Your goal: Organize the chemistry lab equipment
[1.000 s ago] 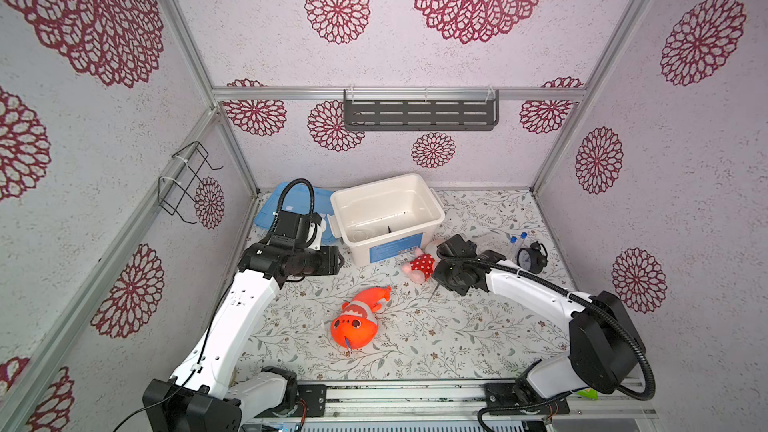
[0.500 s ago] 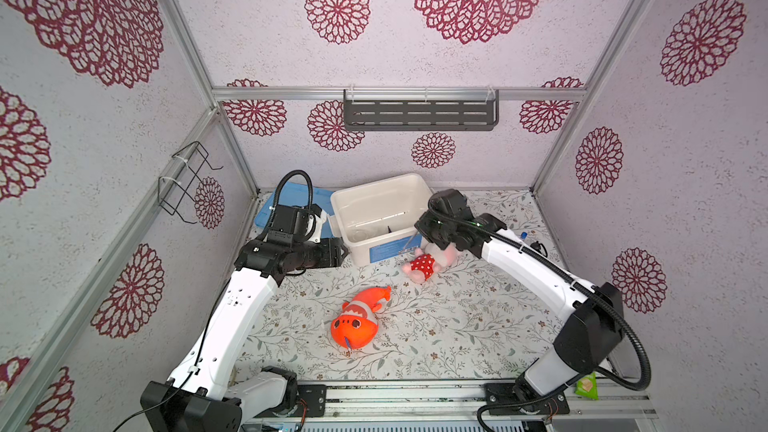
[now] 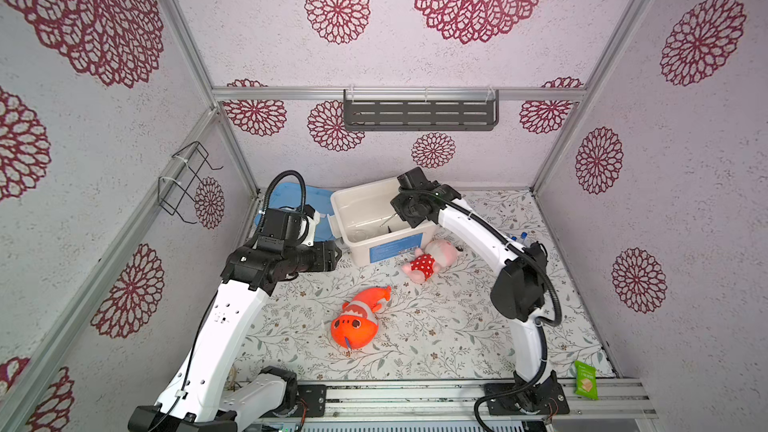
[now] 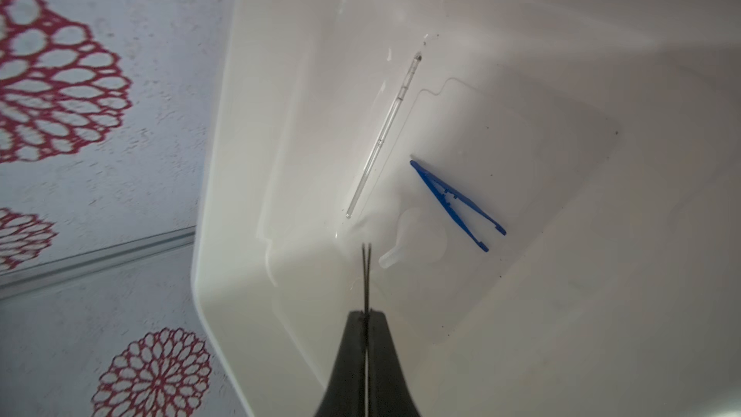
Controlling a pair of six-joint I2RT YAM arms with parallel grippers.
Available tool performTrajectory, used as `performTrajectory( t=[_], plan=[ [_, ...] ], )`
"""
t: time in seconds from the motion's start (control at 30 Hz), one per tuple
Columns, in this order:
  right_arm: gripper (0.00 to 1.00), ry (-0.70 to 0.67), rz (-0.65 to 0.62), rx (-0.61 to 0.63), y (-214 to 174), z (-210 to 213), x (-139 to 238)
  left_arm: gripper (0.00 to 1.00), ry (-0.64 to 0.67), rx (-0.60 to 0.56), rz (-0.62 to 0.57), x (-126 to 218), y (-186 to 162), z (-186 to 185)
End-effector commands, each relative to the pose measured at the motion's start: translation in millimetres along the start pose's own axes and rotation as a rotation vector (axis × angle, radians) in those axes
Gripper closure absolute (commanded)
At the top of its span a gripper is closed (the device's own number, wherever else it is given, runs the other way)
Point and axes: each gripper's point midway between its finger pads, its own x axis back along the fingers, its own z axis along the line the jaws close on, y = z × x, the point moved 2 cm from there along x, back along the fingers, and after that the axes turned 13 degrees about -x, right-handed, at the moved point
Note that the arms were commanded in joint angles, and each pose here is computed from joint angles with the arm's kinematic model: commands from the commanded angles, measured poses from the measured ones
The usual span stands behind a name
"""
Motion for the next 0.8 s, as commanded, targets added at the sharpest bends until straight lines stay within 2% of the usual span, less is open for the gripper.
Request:
performTrajectory(
  t=[0.0,0.23,0.47,0.77],
  plan=[
    [1.0,-0.064,-0.071,-0.112,15.7,-3.6,-9.0,0.3,0.007,-0.018,-0.01,13.2,-0.1,-2.0],
    [1.0,-0.131,-0.123,-0.149,24.9,-18.7,-45.6,0.3,-0.009,-0.003,-0.024,13.1,-6.5,-4.3],
    [0.99,-0.177,-0.127,-0.198,32.5,-32.5,-62.1,0.3,0.02,-0.026,-0.025,13.5,-5.6,-0.1],
    [0.81,-0.149,-0.135,-0.199,37.9,-26.3,-63.0,0.29,0.065,-0.047,-0.005,10.6,-7.0,7.5]
  ],
)
